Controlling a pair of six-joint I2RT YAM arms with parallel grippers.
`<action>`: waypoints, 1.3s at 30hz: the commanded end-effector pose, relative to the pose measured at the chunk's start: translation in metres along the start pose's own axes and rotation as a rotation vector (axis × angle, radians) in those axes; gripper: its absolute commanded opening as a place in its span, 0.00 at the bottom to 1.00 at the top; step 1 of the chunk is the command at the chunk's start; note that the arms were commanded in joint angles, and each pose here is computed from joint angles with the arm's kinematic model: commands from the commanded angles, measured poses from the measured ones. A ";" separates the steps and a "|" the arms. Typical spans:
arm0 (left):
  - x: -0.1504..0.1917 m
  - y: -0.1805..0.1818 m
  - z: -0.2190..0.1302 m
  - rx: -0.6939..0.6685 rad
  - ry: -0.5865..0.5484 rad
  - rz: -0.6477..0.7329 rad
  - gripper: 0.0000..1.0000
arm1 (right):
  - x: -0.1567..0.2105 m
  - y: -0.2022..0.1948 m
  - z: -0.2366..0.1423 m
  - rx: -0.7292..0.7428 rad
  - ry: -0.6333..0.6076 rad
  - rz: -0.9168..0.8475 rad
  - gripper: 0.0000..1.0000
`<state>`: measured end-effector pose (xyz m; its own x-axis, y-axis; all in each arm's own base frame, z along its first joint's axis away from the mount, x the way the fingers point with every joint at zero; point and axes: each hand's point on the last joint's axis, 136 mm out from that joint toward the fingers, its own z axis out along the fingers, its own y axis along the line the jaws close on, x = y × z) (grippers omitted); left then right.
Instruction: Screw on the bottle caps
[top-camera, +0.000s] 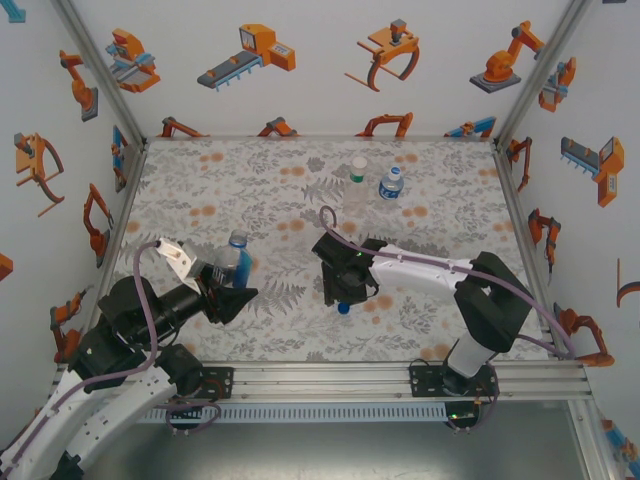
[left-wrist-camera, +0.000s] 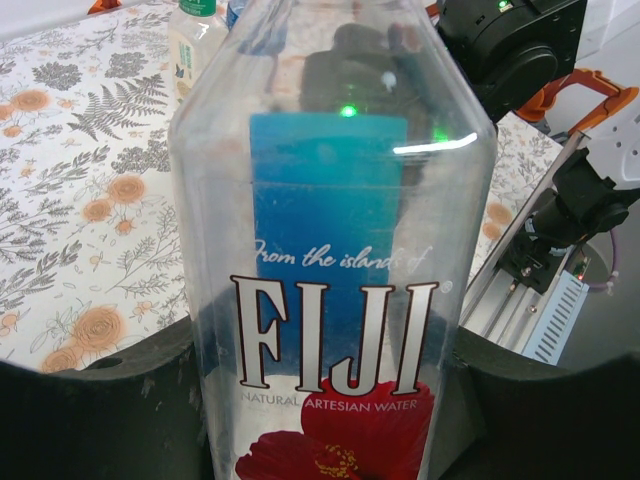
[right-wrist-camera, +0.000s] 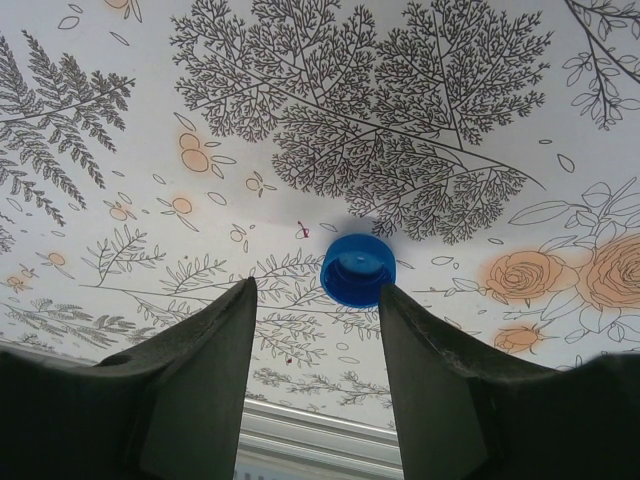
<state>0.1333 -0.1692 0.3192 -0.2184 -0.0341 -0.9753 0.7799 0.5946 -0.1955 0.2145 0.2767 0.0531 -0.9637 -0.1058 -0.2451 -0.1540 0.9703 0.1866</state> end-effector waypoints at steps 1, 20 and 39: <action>-0.004 0.001 0.002 0.000 -0.022 -0.001 0.00 | 0.006 -0.006 0.000 0.026 0.007 0.004 0.51; -0.003 0.003 -0.002 -0.014 -0.021 -0.002 0.00 | 0.008 -0.007 0.007 0.031 0.016 0.010 0.50; -0.002 0.003 -0.003 -0.018 -0.021 -0.001 0.00 | 0.004 -0.003 0.002 0.011 0.002 0.012 0.48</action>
<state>0.1330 -0.1680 0.3198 -0.2153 -0.0368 -0.9759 0.7783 0.5971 -0.1942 0.2126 0.2721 0.0488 -0.9643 -0.1026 -0.2441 -0.1484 0.9729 0.1772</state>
